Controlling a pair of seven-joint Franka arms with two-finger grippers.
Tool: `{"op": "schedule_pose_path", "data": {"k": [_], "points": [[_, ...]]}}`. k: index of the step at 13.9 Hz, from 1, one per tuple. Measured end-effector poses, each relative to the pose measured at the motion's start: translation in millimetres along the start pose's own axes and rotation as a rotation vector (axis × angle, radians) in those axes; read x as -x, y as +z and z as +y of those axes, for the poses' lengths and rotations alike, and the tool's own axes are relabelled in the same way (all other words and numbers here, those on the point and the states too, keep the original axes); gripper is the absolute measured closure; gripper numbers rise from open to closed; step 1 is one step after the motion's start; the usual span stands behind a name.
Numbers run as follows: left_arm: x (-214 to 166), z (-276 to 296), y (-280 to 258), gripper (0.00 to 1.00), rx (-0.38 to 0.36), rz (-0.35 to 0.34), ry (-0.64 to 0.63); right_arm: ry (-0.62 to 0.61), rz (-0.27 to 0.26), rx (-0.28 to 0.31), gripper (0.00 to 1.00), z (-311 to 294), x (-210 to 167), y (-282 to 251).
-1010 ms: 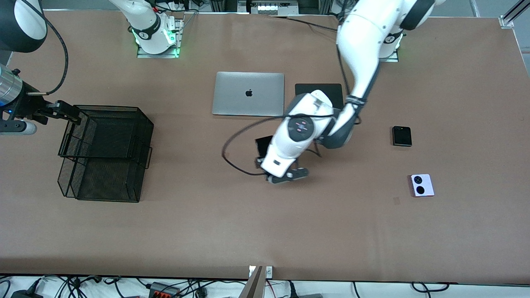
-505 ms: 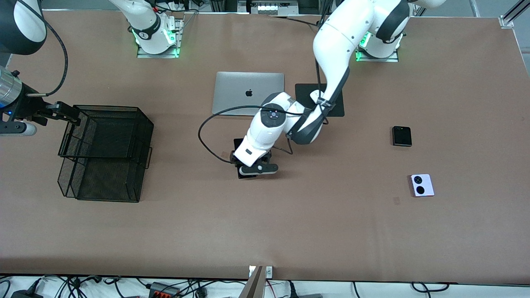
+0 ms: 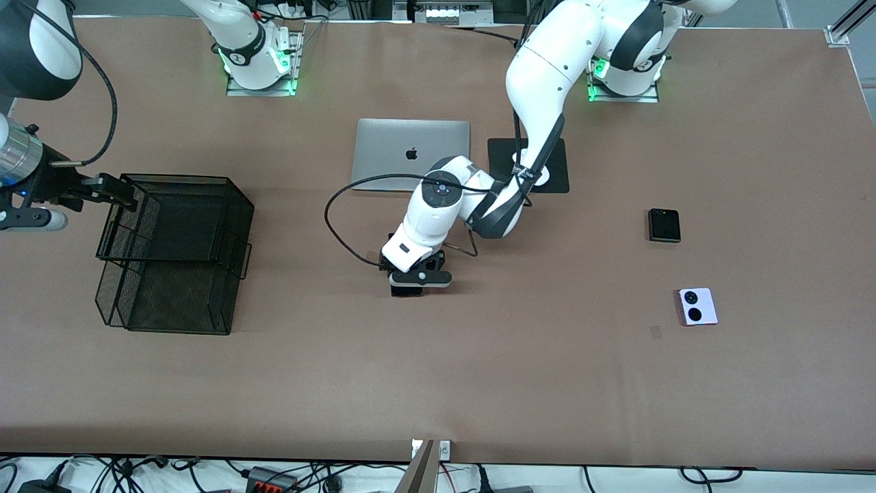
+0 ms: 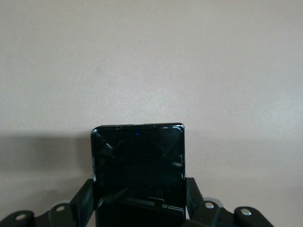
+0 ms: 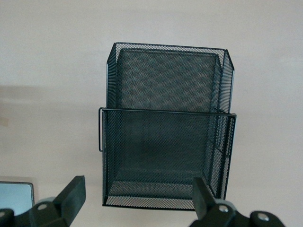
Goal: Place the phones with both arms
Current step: 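Carry the black phone beside the laptop and lower it with the left gripper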
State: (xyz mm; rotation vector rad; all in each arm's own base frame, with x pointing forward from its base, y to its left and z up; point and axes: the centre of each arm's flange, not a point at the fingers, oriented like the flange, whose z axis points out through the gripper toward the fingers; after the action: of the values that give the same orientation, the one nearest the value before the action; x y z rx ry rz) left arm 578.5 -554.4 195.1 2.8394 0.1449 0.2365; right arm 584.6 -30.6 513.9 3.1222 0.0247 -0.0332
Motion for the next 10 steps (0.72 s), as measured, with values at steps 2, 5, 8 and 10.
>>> {"op": "schedule_pose_path", "data": {"k": [2,5,8,10], "points": [[-2,0,2,0.21,0.003,0.015,0.004,0.000,-0.001,0.000,0.00,0,-2,3],[-5,-4,12,0.19,0.009,0.035,0.007,0.000,-0.002,0.000,0.00,0,-2,4],[-6,-3,13,0.15,0.022,0.049,0.010,0.000,-0.002,0.000,0.00,0,-2,4],[-8,0,10,0.03,0.028,0.054,0.016,0.000,-0.001,0.000,0.00,0,-2,4]]}}
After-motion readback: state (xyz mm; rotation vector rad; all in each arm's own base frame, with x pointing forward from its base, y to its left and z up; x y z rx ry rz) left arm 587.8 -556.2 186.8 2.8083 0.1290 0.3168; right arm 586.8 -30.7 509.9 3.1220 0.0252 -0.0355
